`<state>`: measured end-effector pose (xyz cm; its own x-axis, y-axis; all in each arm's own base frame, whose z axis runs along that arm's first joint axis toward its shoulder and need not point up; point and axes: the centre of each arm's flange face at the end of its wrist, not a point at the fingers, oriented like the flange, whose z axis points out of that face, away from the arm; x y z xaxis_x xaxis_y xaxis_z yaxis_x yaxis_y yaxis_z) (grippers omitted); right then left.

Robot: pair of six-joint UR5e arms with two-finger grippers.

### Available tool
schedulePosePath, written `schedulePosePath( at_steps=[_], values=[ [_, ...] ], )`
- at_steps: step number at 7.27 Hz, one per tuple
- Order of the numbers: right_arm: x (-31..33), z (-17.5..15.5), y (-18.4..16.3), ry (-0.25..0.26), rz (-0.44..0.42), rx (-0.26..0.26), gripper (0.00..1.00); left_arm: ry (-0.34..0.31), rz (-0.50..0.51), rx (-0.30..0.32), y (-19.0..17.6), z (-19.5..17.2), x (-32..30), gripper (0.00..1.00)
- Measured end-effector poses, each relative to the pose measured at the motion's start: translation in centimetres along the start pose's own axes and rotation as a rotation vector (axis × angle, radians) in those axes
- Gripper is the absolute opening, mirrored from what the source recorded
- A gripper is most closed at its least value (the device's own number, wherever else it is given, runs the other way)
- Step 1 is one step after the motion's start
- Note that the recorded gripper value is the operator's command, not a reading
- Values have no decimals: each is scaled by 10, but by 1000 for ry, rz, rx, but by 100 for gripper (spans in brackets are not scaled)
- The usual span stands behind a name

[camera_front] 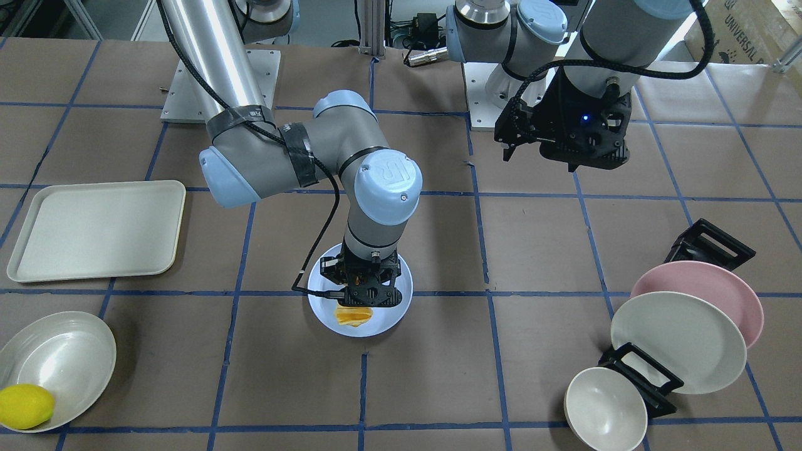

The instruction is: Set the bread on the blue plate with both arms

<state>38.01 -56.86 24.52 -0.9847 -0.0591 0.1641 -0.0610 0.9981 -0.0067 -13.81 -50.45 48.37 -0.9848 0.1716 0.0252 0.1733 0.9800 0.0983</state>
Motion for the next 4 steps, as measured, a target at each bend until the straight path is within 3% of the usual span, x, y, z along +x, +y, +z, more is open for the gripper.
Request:
schedulePosePath(
  at_steps=[1,2,3,4],
  values=[
    [-2,16,6,-4,-6,2,4,-7,13,19,-4,0,6,100],
    [-2,26,11,-9,-9,7,22,-11,18,27,-5,0,8,100],
    [-2,30,13,-16,-10,8,94,-12,19,28,-6,1,9,100],
    [-3,32,14,-25,-9,5,100,-12,20,28,-7,1,9,100]
  ],
)
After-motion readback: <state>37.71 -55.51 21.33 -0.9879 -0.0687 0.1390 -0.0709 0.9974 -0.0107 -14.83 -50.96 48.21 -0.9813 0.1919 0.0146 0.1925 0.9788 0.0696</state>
